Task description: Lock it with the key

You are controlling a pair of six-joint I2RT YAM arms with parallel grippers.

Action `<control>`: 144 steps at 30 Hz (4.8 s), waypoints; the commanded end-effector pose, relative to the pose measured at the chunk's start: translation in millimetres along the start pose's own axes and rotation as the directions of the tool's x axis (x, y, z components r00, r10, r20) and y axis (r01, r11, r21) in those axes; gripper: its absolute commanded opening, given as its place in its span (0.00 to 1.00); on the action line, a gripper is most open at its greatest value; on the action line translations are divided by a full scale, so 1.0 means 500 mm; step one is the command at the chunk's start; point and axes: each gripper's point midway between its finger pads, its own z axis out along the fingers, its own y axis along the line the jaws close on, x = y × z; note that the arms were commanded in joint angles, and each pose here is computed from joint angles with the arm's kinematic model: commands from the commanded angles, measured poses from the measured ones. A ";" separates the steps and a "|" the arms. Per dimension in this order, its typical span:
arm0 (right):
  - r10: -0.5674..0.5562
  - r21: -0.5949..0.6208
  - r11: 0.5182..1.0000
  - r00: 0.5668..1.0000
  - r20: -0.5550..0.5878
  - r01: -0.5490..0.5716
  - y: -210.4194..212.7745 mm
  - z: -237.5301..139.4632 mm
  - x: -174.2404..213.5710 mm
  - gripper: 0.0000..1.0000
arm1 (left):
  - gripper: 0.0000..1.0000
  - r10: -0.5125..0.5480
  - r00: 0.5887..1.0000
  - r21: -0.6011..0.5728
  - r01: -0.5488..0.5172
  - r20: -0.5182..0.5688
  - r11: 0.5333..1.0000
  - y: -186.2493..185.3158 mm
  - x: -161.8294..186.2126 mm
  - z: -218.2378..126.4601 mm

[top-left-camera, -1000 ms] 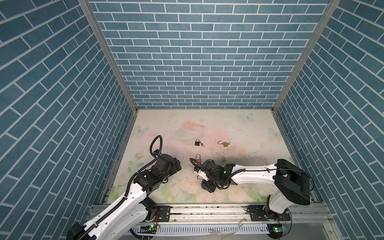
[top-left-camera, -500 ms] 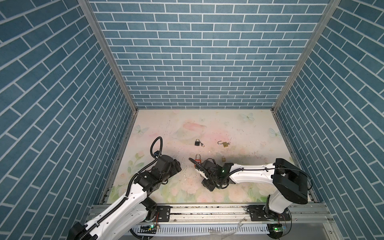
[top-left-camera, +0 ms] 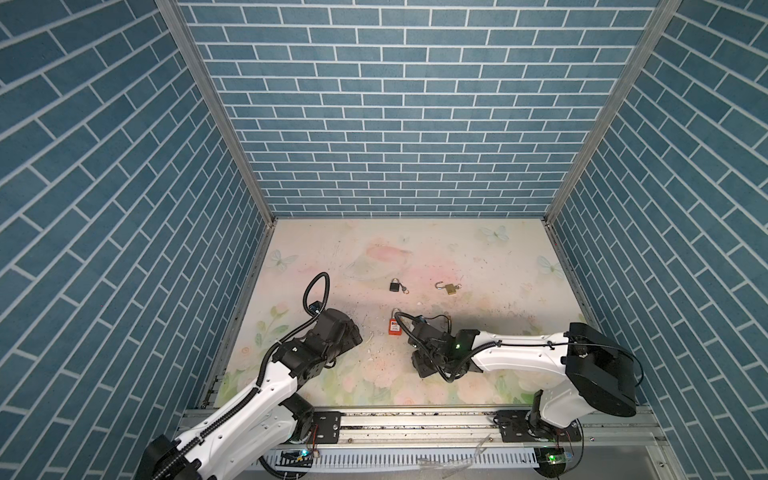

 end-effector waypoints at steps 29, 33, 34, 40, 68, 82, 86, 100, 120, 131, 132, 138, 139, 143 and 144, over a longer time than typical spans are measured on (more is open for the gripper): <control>0.338 0.013 0.919 0.803 0.490 -0.395 -0.264 -0.213 -0.066 0.88 | 0.75 0.191 0.913 -0.032 -0.217 -0.361 0.976 -0.199 0.214 0.001; 0.357 -0.025 0.916 0.787 0.503 -0.400 -0.289 -0.223 -0.062 0.86 | 0.74 0.187 0.898 -0.079 -0.237 -0.399 0.968 -0.233 0.256 0.026; 0.361 -0.030 0.915 0.785 0.503 -0.401 -0.293 -0.224 -0.062 0.86 | 0.74 0.179 0.894 -0.090 -0.235 -0.412 0.968 -0.240 0.266 0.033; 0.342 -0.022 0.923 0.793 0.504 -0.384 -0.304 -0.226 -0.063 0.85 | 0.75 0.097 0.883 -0.171 -0.195 -0.459 0.966 -0.255 0.303 0.061; 0.292 -0.011 0.935 0.754 0.588 -0.354 -0.316 -0.281 -0.088 0.84 | 0.59 0.045 0.856 -0.449 -0.314 -0.516 0.837 -0.215 0.354 0.106; 0.299 -0.018 0.933 0.746 0.596 -0.360 -0.314 -0.292 -0.094 0.84 | 0.52 0.010 0.835 -0.406 -0.278 -0.549 0.871 -0.203 0.368 0.138; 0.295 -0.012 0.933 0.746 0.597 -0.359 -0.313 -0.296 -0.099 0.84 | 0.52 0.010 0.842 -0.398 -0.265 -0.540 0.878 -0.200 0.358 0.142; 0.292 0.013 0.928 0.748 0.596 -0.372 -0.315 -0.311 -0.110 0.84 | 0.39 0.052 0.841 -0.338 -0.273 -0.539 0.901 -0.202 0.349 0.156; 0.315 -0.322 0.938 0.700 0.640 -0.128 -0.201 -0.448 -0.099 0.84 | 0.00 0.936 0.288 0.279 -0.933 0.201 0.227 -0.435 0.196 -0.005; 0.333 -0.636 0.767 0.899 0.285 -0.083 -0.062 -0.424 -0.011 0.81 | 0.00 0.811 -0.066 0.184 -0.960 0.581 -0.210 -0.396 0.205 -0.108; 0.329 -0.657 0.746 0.918 0.220 -0.110 -0.048 -0.414 -0.003 0.79 | 0.00 0.796 -0.094 0.153 -0.962 0.598 -0.228 -0.391 0.201 -0.111; 0.276 -0.693 0.693 0.961 0.001 -0.199 -0.003 -0.375 0.011 0.65 | 0.00 0.763 -0.132 0.076 -0.970 0.632 -0.231 -0.386 0.185 -0.115; 0.274 -0.700 0.685 0.962 -0.010 -0.203 0.003 -0.376 0.007 0.63 | 0.00 0.772 -0.132 0.067 -0.973 0.622 -0.220 -0.384 0.181 -0.109; 0.265 -0.743 0.633 0.963 -0.054 -0.216 0.027 -0.381 -0.004 0.53 | 0.00 0.787 -0.102 0.067 -0.982 0.608 -0.179 -0.384 0.174 -0.100; 0.262 -0.750 0.623 0.963 -0.069 -0.223 0.031 -0.379 -0.004 0.51 | 0.00 0.785 -0.099 0.066 -0.982 0.611 -0.175 -0.384 0.174 -0.100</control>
